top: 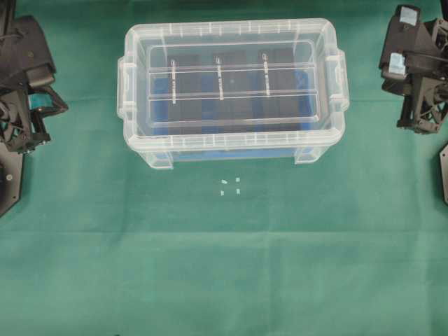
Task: Clamp the lid of the box with both arms, then lift and open it.
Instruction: 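Move both grippers onto the lid's left and right edges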
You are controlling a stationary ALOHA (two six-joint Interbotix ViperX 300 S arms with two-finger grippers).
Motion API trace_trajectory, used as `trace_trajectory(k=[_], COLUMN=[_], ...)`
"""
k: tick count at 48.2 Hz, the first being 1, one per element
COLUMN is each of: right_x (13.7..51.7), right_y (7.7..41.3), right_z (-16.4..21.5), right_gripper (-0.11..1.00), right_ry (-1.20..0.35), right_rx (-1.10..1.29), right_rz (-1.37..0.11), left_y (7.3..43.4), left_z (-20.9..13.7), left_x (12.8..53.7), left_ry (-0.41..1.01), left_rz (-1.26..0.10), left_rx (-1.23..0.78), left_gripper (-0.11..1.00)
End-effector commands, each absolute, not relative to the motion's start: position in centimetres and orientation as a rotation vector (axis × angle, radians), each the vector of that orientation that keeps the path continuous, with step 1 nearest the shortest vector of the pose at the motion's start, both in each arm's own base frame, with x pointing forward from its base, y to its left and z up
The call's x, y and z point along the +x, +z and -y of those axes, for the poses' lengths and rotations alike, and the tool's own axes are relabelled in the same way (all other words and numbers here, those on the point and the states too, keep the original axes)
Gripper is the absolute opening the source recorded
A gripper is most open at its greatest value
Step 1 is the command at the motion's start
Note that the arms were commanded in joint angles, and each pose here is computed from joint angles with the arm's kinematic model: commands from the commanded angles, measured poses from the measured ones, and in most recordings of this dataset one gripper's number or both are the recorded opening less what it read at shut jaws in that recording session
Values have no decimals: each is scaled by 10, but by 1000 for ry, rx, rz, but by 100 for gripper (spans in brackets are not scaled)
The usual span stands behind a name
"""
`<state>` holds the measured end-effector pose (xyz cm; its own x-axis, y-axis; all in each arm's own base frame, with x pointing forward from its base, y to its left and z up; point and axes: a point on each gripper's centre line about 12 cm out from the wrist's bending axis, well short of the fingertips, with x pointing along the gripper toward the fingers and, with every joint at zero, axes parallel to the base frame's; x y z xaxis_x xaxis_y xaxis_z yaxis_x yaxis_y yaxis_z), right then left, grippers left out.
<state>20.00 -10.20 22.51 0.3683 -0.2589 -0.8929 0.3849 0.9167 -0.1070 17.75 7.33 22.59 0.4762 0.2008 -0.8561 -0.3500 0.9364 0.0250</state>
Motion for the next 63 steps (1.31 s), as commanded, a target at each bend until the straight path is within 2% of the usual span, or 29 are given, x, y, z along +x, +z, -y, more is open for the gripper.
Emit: trace_trajectory(k=[1, 10, 36, 63], right_x=[204, 204, 219, 254], right_y=[235, 235, 230, 226], right_z=[104, 103, 109, 109], right_gripper=[0, 0, 0, 0], right_ry=[-401, -351, -336, -285], right_rx=[84, 10, 8, -28], right_rz=[-1106, -1122, -1155, -1143], left_y=[238, 242, 247, 235], left_z=[-74, -72, -73, -95], left_x=[185, 185, 190, 255], left_ry=[317, 291, 285, 224], left_rz=[-1008, -1036, -1038, -1155], left_rx=[-127, -101, -96, -49], left_gripper=[1, 1, 1, 1])
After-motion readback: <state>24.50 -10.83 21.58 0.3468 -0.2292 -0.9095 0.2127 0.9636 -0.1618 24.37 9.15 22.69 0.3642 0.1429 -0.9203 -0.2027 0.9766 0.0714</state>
